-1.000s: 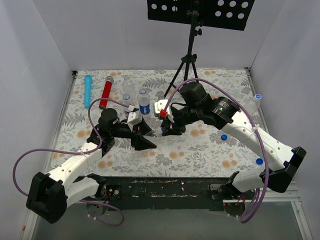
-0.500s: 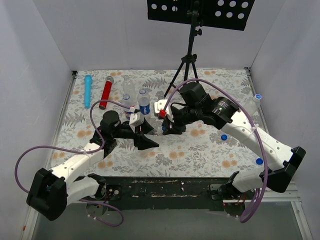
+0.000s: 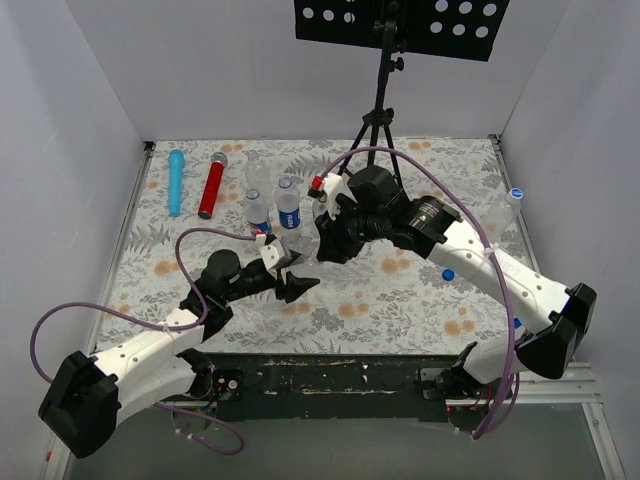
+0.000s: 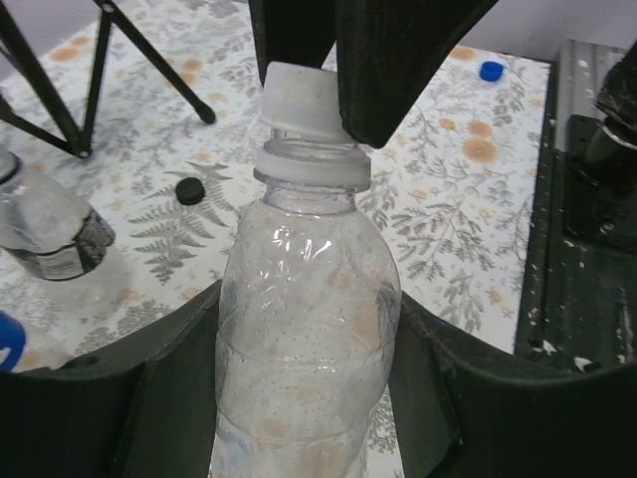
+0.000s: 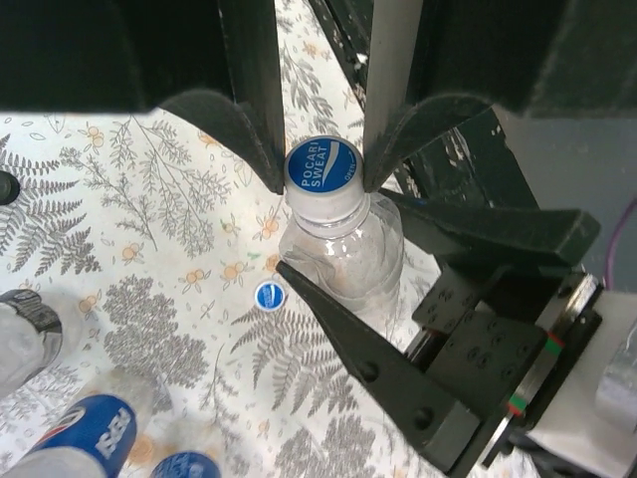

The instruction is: Screw on the bottle caps

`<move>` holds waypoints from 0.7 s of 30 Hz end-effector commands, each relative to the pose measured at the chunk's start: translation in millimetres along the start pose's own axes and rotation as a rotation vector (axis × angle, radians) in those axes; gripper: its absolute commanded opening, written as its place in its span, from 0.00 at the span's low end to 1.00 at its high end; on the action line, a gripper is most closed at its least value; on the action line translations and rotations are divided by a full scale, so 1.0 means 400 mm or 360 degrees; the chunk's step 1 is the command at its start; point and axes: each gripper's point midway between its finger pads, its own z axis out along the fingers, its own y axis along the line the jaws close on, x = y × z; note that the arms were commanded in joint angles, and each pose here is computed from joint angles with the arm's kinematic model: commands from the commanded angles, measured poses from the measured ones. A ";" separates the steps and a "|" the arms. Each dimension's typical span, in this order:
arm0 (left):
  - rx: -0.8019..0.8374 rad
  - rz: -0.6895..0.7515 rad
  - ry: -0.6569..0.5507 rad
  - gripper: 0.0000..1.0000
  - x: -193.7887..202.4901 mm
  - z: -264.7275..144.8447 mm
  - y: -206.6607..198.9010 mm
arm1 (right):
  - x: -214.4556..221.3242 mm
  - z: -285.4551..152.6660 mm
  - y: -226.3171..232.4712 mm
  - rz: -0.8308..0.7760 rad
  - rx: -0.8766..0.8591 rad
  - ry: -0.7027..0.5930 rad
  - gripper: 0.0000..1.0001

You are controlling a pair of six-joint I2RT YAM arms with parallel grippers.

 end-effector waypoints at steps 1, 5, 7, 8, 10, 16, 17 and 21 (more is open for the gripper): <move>-0.0180 0.0260 -0.0361 0.06 -0.193 -0.004 0.043 | -0.106 -0.025 0.034 0.0105 0.0006 -0.0230 0.32; -0.0148 0.0117 -0.0380 0.07 -0.196 -0.001 0.032 | -0.186 -0.107 0.064 -0.0045 -0.0043 -0.0367 0.59; -0.0101 0.0060 -0.0362 0.07 -0.193 0.003 0.024 | -0.219 -0.147 0.080 -0.0130 -0.0062 -0.0436 0.67; -0.0070 0.0028 -0.0356 0.07 -0.191 0.007 0.018 | -0.230 -0.169 0.087 -0.0172 -0.0068 -0.0469 0.70; 0.0000 -0.0016 -0.0339 0.07 -0.185 0.010 0.005 | -0.244 -0.205 0.093 -0.0268 -0.0072 -0.0525 0.72; 0.0359 -0.0109 -0.0373 0.07 -0.205 -0.012 -0.062 | -0.211 -0.262 0.108 -0.0640 -0.0178 -0.0590 0.71; 0.0446 -0.0125 -0.0360 0.07 -0.204 -0.016 -0.081 | -0.202 -0.266 0.110 -0.0711 -0.0211 -0.0602 0.70; 0.0655 -0.0136 -0.0283 0.08 -0.191 -0.022 -0.121 | -0.150 -0.264 0.152 -0.1018 -0.0416 -0.0614 0.69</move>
